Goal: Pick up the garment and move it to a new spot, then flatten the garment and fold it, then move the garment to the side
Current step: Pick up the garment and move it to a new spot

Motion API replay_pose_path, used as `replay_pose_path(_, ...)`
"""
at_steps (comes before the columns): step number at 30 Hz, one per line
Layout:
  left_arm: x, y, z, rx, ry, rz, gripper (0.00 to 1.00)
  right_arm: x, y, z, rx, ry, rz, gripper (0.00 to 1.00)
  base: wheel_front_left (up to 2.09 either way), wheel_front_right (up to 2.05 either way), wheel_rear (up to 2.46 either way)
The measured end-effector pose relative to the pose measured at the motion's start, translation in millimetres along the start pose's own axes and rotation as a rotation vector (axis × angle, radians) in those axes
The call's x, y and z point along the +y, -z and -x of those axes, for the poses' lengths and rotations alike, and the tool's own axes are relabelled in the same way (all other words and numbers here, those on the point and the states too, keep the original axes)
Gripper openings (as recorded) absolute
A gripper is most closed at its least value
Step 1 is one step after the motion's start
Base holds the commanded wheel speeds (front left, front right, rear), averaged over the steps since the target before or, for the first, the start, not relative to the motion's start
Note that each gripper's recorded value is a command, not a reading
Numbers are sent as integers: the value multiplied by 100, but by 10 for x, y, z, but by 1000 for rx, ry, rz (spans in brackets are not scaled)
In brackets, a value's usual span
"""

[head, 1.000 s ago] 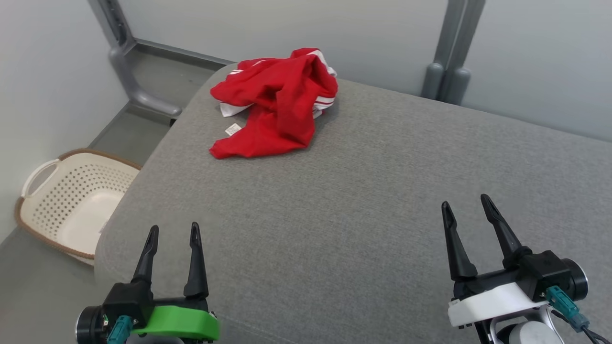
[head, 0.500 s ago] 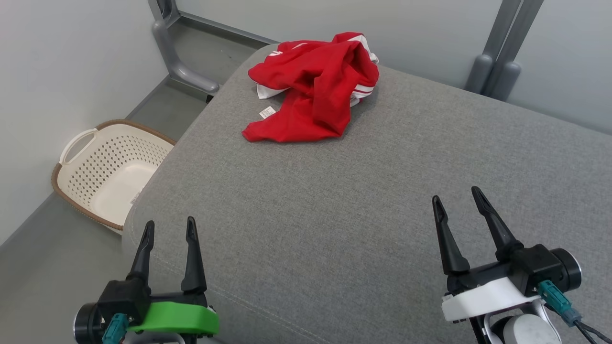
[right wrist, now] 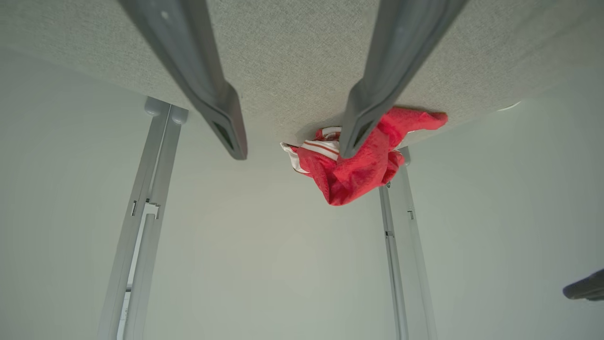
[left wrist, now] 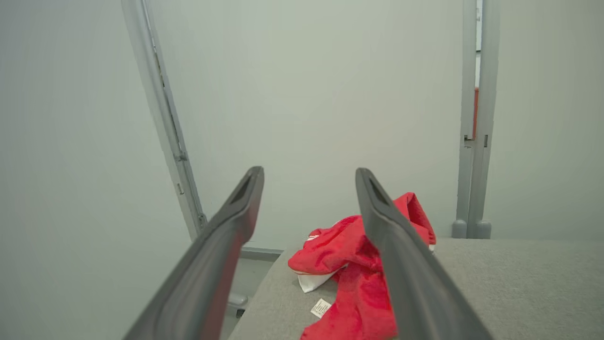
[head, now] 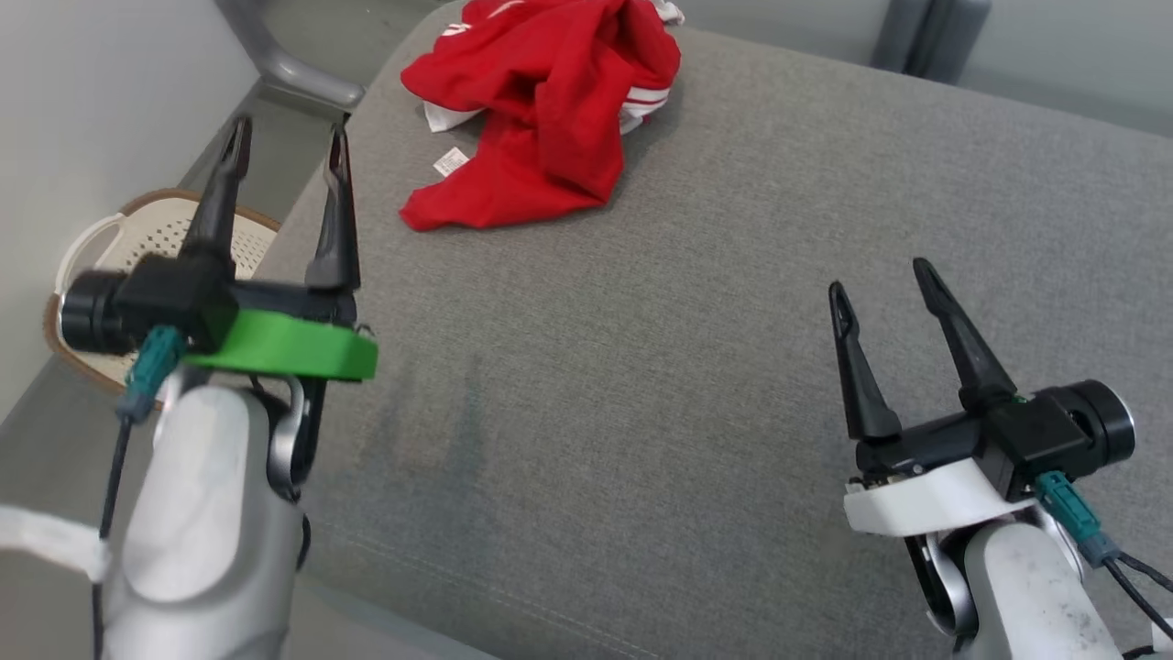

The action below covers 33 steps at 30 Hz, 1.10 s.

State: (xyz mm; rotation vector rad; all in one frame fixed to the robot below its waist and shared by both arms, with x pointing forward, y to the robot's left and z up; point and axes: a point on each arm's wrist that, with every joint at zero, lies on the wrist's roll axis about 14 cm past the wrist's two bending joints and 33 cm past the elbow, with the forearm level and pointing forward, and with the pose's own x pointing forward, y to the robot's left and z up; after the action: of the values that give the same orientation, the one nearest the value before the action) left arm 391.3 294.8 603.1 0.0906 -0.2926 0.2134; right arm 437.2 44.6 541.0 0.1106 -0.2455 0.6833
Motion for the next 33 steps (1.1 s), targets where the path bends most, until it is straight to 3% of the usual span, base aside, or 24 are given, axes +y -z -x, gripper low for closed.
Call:
replay_pose_path(5,-287,270,-636,115,162,-85,100,-280,7,-49,-22,59,26,100,0,0,0)
replay_pose_path(11,-650,789,-1078,296,260,-59,100,-660,132,63,3,153,48,100,0,0,0)
replay_pose_path(17,-835,1474,-1146,496,308,-42,100,-972,307,225,46,234,62,100,0,0,0)
replay_pose_path(26,-863,2267,-1084,665,310,-50,100,-1254,610,436,124,309,64,100,0,0,0)
replay_pose_path(29,-916,2396,-1079,679,310,-35,7,-1308,663,500,143,326,67,100,0,0,0)
replay_pose_path(30,-933,2429,-1072,685,312,-34,0,-1321,674,516,148,330,68,100,0,0,0)
replay_pose_path(33,-970,2454,-1069,681,320,-32,0,-1353,669,551,154,341,75,100,0,0,0)
